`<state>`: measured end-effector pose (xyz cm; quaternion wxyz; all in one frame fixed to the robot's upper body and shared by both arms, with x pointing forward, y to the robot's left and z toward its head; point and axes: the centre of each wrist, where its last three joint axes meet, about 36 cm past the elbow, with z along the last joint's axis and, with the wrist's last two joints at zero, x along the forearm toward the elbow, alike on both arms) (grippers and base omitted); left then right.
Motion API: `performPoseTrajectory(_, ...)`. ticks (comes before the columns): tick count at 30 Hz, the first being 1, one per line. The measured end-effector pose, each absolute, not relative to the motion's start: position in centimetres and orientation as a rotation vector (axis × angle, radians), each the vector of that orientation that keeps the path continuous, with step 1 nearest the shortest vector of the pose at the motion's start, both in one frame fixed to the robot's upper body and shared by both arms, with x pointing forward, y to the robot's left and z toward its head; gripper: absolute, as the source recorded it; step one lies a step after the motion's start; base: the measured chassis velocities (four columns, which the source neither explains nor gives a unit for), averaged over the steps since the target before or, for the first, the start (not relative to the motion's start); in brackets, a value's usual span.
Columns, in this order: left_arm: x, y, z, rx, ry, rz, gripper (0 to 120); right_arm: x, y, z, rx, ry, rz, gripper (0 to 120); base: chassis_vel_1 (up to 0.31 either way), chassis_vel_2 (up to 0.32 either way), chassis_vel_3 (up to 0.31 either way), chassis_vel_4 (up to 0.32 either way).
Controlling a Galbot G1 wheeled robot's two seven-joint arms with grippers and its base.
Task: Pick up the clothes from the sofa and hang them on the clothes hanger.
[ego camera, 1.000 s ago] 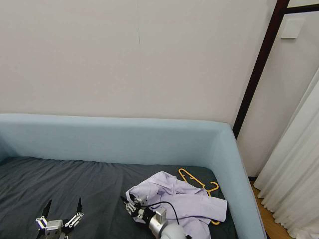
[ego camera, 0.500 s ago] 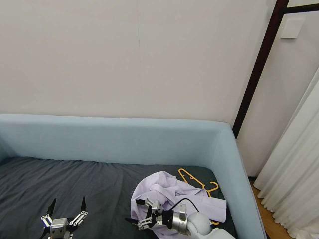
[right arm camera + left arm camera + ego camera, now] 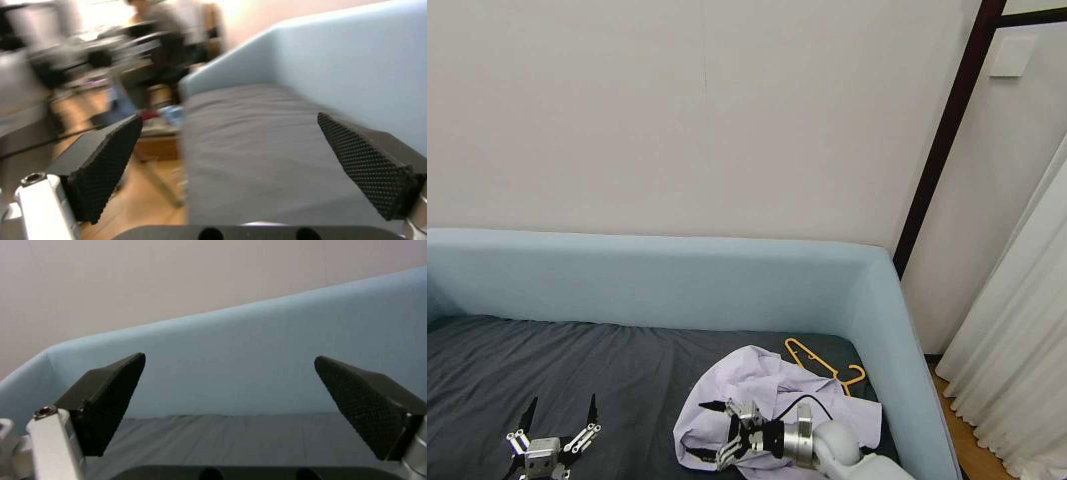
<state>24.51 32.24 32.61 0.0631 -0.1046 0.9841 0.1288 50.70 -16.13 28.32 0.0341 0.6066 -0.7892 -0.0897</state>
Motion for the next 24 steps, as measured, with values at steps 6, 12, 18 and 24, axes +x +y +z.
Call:
performPoseTrajectory(6, 24.7, 32.4, 32.4, -0.318, 2.976, 0.391, 100, 52.6, -17.5, 29.2, 1.463, -2.545, -0.146, 100, 0.0, 0.0, 0.0, 0.0)
performPoseTrajectory(12, 24.8, 32.5, 32.0, -0.325, 2.979, 0.391, 100, 54.3, -19.0, 27.7, 1.19, -2.496, 0.055, 100, 0.0, 0.0, 0.0, 0.0)
performPoseTrajectory(18, 24.9, 32.4, 31.9, -0.329, 2.981, 0.387, 100, 55.0, -19.5, 25.8, 1.271, -2.383, 0.115, 100, 0.0, 0.0, 0.0, 0.0)
performPoseTrajectory(24, 24.9, 32.2, 31.7, -0.335, 2.986, 0.382, 100, 55.2, -18.9, 24.7, 1.276, -2.351, 0.139, 84, 0.0, 0.0, 0.0, 0.0)
